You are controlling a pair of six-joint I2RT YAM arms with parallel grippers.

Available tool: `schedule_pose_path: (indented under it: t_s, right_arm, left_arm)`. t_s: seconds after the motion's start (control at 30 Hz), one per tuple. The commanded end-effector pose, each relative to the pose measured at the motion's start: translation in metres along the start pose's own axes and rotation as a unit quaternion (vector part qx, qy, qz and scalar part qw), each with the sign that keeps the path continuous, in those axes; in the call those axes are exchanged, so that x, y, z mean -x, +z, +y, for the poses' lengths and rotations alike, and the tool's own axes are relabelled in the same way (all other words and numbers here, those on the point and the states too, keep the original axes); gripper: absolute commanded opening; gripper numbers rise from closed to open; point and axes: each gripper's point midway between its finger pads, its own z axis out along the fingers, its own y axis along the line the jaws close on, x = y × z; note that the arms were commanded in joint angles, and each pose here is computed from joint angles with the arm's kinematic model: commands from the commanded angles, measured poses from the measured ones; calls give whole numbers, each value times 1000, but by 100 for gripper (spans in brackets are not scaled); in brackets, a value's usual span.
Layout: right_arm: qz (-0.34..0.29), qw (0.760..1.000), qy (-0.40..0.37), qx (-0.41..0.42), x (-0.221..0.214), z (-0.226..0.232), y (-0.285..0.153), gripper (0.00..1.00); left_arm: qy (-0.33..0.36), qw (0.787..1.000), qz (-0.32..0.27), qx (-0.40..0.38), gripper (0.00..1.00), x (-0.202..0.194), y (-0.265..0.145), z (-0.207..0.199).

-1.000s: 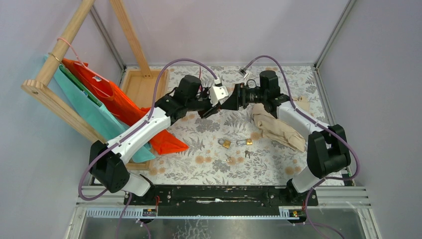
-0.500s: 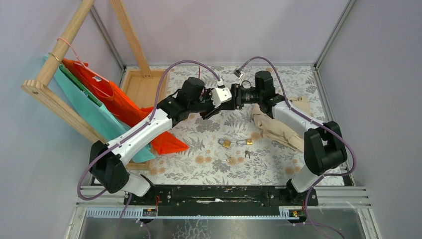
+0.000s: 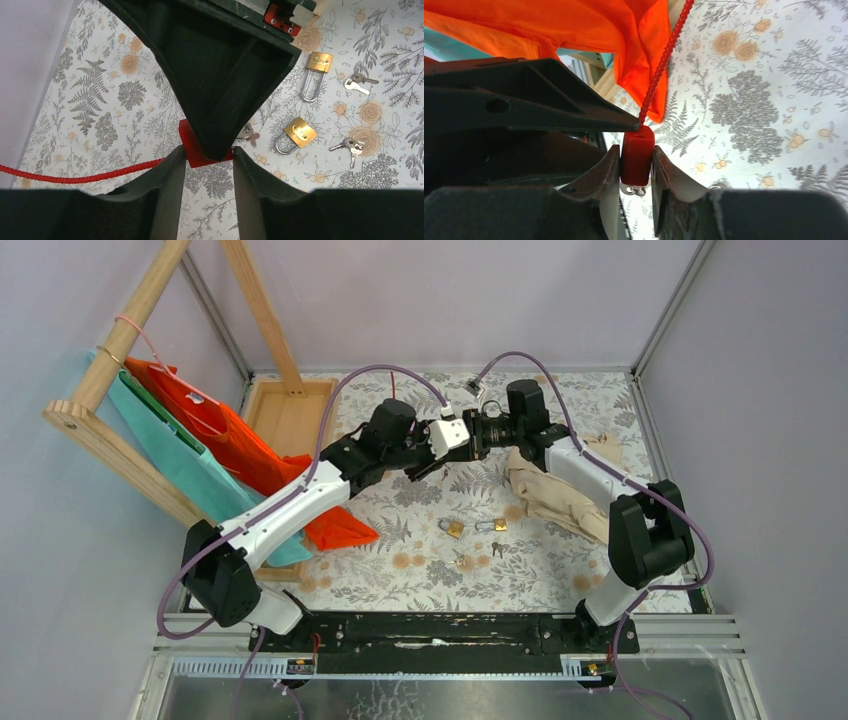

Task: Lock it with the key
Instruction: Lock the lock.

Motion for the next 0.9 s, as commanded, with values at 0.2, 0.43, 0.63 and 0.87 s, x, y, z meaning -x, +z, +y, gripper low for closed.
schedule_pose_path:
  t_s: [0.2,0.43,0.63,0.87]
  right_arm:
    - [14,970,-232,-72,8,4,-31,0]
    - [35,955,-285,-80,-7,4,-46,0]
    - [-3,962,-263,-68,-1,8,-60,0]
    - [-72,978,-194,-38,18,16,-83,2]
  left_arm:
    - [-16,999,-36,33,71,17,-11,10]
    - [-78,994,-66,38,82,24,-32,34]
    - [-120,988,-89,45,84,33,-60,54]
    - [-203,969,-117,83,85,46,-90,82]
